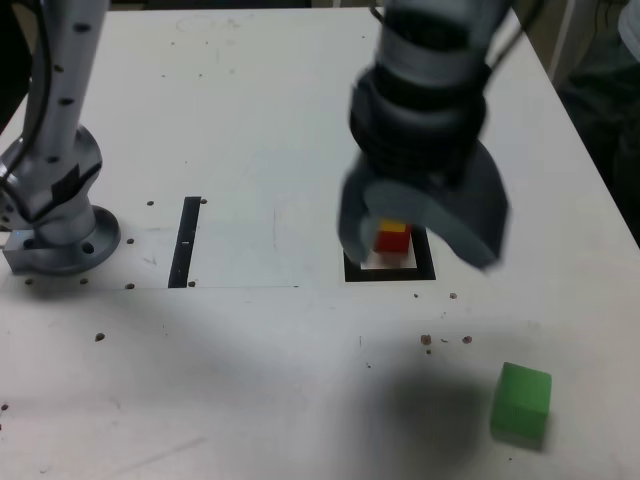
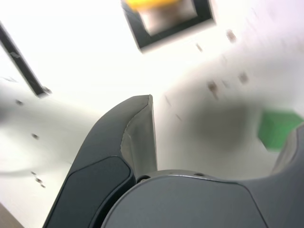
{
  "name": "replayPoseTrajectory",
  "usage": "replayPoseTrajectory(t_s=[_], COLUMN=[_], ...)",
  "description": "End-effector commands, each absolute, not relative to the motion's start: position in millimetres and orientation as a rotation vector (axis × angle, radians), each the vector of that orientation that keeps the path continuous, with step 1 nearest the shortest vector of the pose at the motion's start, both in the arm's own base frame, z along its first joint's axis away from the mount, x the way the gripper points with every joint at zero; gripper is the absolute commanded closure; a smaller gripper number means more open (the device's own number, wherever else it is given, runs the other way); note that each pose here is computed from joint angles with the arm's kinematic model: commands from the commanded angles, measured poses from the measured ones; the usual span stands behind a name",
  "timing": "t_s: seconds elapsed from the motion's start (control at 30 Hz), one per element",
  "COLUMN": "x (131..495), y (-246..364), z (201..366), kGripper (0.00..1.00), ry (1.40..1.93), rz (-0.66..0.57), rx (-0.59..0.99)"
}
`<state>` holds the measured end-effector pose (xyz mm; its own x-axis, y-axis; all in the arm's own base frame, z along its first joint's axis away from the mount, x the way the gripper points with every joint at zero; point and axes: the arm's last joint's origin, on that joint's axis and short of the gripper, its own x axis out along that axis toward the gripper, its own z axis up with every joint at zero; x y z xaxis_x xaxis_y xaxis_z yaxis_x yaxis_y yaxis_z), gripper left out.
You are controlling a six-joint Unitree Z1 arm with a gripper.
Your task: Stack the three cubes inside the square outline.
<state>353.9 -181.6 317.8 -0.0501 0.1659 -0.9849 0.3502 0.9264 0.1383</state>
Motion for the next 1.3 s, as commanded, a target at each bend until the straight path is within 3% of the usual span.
replayPoseTrajectory(t_s=[0.0,0.47,0.9,1.27], x=[360,382,423,440], y=[-195,-256,-266,-250], z=[310.7,276.2,225.3,213.5], kGripper=[0.00,0.00,0.02,0.15], ry=[1.640,1.594,1.592,1.608], rz=[-0.174,-0.290,-0.339,-0.335], rx=[0.412,0.504,0.558,0.556])
